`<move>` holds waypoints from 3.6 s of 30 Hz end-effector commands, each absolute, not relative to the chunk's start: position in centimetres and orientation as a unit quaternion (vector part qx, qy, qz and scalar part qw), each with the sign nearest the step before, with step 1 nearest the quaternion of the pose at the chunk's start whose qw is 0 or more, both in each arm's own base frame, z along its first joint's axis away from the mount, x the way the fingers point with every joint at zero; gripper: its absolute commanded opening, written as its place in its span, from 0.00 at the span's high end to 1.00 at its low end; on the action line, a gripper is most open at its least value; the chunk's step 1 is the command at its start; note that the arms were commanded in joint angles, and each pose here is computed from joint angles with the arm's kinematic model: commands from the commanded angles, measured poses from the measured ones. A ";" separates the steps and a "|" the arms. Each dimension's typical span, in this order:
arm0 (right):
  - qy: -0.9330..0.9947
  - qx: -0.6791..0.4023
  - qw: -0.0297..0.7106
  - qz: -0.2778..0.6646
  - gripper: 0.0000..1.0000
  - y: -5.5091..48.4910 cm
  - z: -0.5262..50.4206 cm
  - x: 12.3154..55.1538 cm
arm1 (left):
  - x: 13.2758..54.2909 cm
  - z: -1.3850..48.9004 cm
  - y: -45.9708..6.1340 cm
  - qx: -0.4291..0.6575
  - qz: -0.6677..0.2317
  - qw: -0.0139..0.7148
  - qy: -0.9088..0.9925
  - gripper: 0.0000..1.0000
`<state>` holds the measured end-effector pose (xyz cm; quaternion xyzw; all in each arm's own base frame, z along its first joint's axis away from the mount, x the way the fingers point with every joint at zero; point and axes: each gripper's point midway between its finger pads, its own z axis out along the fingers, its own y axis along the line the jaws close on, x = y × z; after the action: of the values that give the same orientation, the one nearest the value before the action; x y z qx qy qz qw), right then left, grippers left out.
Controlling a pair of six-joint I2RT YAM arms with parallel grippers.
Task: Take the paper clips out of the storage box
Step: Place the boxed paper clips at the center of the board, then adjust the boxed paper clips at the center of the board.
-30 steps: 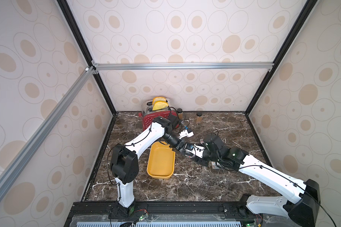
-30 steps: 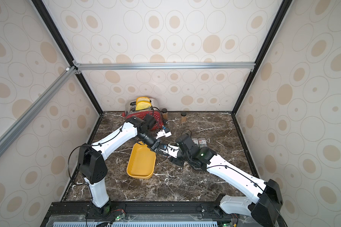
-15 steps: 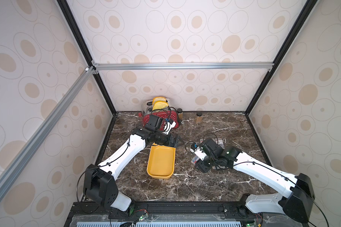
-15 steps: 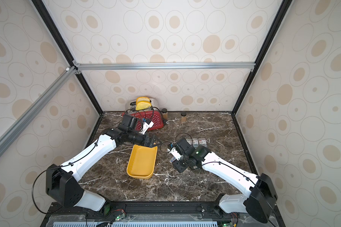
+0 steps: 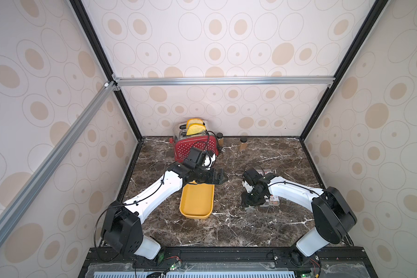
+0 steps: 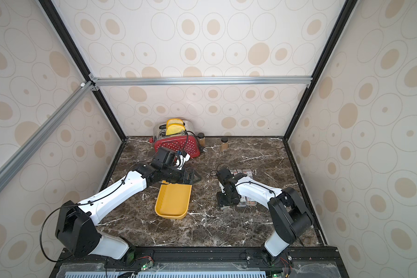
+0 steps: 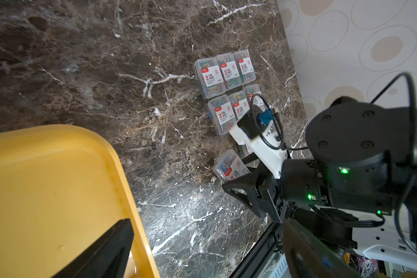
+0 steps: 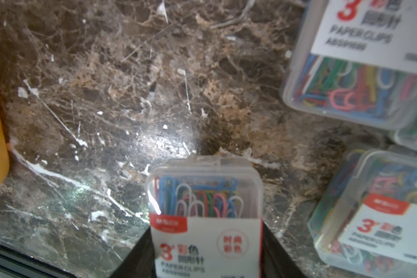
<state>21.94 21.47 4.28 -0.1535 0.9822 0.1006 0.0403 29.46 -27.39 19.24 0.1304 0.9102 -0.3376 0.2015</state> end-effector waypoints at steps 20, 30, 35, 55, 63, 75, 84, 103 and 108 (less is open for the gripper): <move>0.996 -0.089 0.010 0.022 0.46 18.9 1.3 22.1 | 29.5 18.2 -28.9 0.136 -0.352 0.194 0.905 0.01; 0.993 -0.105 0.039 0.041 0.21 19.5 4.7 22.9 | 29.3 17.4 -28.9 0.136 -0.348 0.189 0.908 0.01; 0.988 -0.121 0.088 0.043 0.22 19.0 9.8 23.5 | 28.1 16.9 -29.3 0.153 -0.330 0.185 0.913 0.03; 0.973 -0.128 0.190 0.042 0.00 14.1 17.8 23.0 | 24.6 5.3 -36.1 0.216 -0.240 0.110 0.940 0.65; 0.972 -0.122 0.195 0.052 0.00 13.3 18.2 22.4 | 24.1 3.0 -39.5 0.223 -0.256 0.093 0.936 0.72; 0.972 -0.125 0.187 0.062 0.00 13.3 17.9 22.3 | 25.5 2.4 -41.0 0.219 -0.256 0.101 0.936 0.72; 0.973 -0.123 0.184 0.065 0.00 13.3 17.7 22.3 | 26.1 2.3 -41.4 0.224 -0.245 0.104 0.938 0.70; 0.970 -0.161 0.105 0.149 0.16 15.9 13.6 19.0 | 25.9 4.4 -36.5 0.186 -0.221 0.139 0.947 0.69; 0.963 -0.175 0.071 0.194 0.55 18.0 10.7 17.9 | 26.6 8.1 -33.9 0.178 -0.198 0.186 0.946 0.58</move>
<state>18.13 15.94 11.39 -0.1600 0.9726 0.1481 0.0811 25.47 -35.39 5.01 0.1875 0.9481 -0.2134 0.1429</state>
